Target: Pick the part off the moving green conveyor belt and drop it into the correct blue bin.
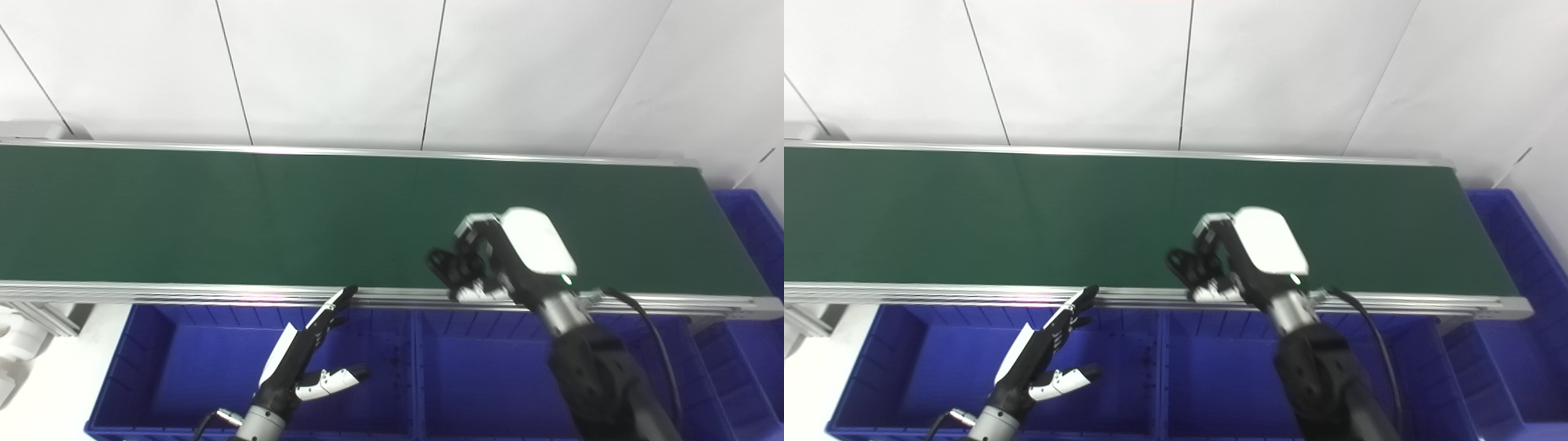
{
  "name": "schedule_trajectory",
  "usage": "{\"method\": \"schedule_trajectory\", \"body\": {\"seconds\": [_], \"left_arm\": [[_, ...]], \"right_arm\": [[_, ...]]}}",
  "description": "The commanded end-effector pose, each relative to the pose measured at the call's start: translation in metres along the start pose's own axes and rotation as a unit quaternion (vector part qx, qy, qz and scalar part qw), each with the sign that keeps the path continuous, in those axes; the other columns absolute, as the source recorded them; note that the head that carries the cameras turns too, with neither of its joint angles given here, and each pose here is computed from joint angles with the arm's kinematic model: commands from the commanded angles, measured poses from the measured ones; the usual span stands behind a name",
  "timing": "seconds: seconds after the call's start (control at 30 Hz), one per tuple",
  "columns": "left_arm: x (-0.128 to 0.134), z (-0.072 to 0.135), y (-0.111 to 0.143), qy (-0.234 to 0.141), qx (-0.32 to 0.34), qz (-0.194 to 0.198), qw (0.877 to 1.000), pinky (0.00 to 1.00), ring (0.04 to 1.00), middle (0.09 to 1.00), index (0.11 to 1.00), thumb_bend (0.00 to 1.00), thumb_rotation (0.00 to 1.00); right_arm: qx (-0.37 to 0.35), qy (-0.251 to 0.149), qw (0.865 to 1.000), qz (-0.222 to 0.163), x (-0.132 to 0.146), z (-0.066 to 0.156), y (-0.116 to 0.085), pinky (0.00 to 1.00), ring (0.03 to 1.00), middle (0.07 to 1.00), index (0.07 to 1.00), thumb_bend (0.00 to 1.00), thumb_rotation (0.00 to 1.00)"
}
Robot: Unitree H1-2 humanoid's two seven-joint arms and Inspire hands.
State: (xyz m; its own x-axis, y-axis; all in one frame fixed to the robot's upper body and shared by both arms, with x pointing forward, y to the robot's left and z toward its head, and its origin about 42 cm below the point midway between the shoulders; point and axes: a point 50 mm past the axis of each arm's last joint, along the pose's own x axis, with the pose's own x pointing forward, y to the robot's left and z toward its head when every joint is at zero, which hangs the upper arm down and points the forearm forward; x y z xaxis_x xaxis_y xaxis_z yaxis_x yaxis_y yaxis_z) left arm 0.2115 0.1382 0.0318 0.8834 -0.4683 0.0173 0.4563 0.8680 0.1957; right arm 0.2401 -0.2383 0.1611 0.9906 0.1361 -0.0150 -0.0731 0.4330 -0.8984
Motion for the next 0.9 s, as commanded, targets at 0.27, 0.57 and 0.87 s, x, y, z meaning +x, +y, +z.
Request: {"method": "schedule_trajectory", "body": {"seconds": [0.27,0.57,0.87], "left_arm": [[0.002,0.017,0.009,-0.017,-0.003,-0.002,1.000,0.88,0.939,0.960,0.929,0.64,0.67],[0.006,0.018,0.008,-0.012,-0.008,0.002,1.000,0.87,0.942,0.962,0.919,0.64,0.61],[0.005,0.017,0.008,-0.014,-0.005,0.004,1.000,0.87,0.938,0.960,0.924,0.63,0.62]], "right_arm": [[0.038,0.038,0.998,-0.041,-0.060,-0.037,0.061,0.18,0.259,0.466,0.497,0.53,0.00],[0.117,0.114,0.986,0.016,-0.062,-0.083,0.093,0.47,0.555,0.598,0.513,0.51,0.07],[0.112,0.132,0.974,0.143,-0.054,-0.084,0.083,0.97,0.997,0.997,0.960,0.64,0.80]]}}
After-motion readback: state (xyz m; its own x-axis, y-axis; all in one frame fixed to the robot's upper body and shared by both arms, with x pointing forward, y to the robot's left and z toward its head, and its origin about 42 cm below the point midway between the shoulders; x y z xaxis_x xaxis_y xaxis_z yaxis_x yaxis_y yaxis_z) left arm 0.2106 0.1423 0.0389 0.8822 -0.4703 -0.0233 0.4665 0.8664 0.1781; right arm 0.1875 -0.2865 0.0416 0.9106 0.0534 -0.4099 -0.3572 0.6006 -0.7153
